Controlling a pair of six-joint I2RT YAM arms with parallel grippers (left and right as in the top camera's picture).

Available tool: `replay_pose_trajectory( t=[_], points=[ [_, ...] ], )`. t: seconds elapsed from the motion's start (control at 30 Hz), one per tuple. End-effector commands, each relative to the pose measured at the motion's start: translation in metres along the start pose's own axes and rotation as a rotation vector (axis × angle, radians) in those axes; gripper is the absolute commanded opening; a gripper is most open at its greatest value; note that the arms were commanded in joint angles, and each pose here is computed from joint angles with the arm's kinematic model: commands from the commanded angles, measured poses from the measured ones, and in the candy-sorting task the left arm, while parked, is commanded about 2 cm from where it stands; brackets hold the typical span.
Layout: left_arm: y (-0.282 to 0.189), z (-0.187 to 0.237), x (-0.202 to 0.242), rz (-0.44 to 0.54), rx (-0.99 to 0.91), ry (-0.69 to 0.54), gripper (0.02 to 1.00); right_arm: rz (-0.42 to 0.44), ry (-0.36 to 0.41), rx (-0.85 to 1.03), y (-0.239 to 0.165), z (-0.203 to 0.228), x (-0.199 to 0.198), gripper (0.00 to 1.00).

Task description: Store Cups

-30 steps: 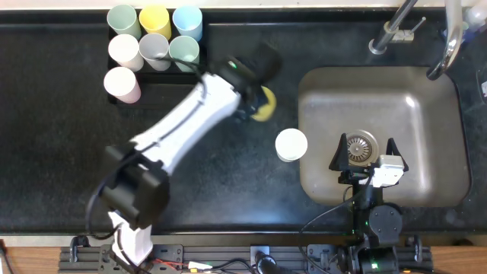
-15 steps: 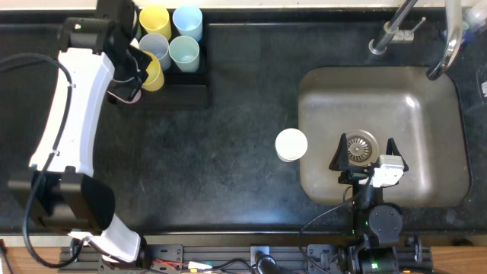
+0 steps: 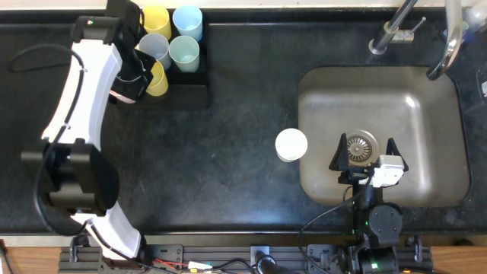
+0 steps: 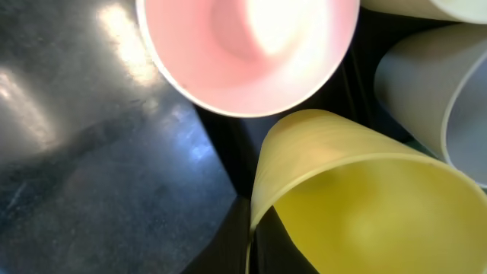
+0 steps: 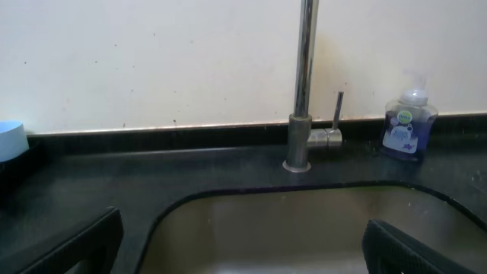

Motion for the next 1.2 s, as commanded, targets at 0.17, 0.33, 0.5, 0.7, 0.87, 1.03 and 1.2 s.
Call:
replay_pose_trajectory(
  t=[0.17,0.33,0.5,0.7,0.87,1.03,1.2],
  points=[
    [0.025,0.001,-0.004,-0.026,0.044,-0.039,0.036,0.004,-0.002,-0.002,0.000,0.003,-0.002,0.998],
    [0.032,0.002,-0.003,-0.043,0.051,-0.038,0.036,0.004,-0.002,-0.001,0.000,0.003,-0.002,0.998],
    [0.036,0.001,-0.002,-0.060,0.048,-0.036,0.036,0.004,-0.002,-0.002,0.000,0.003,-0.002,0.998],
    [0.036,0.000,0.000,-0.070,0.039,-0.035,0.036,0.004,-0.002,-0.002,0.000,0.003,-0.002,0.998],
    [0.038,-0.001,0.002,-0.082,0.030,-0.034,0.036,0.004,-0.002,-0.002,0.000,0.003,-0.002,0.998],
    [0.046,0.000,0.003,-0.103,0.041,-0.033,0.036,0.004,-0.002,-0.001,0.000,0.003,-0.002,0.998],
    [0.047,0.001,0.002,-0.105,0.042,-0.030,0.036,0.004,-0.002,-0.002,0.000,0.003,-0.002,0.998]
  ],
)
Point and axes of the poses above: each gripper's point midway between its finger pads, its own y axis out along the fingers, its own x axis along the line the jaws close on, z = x × y, the point moved 2 cm from there along -y, back along the fingers, and after that the axes turned 8 degrees about y, right-handed, at the moved point
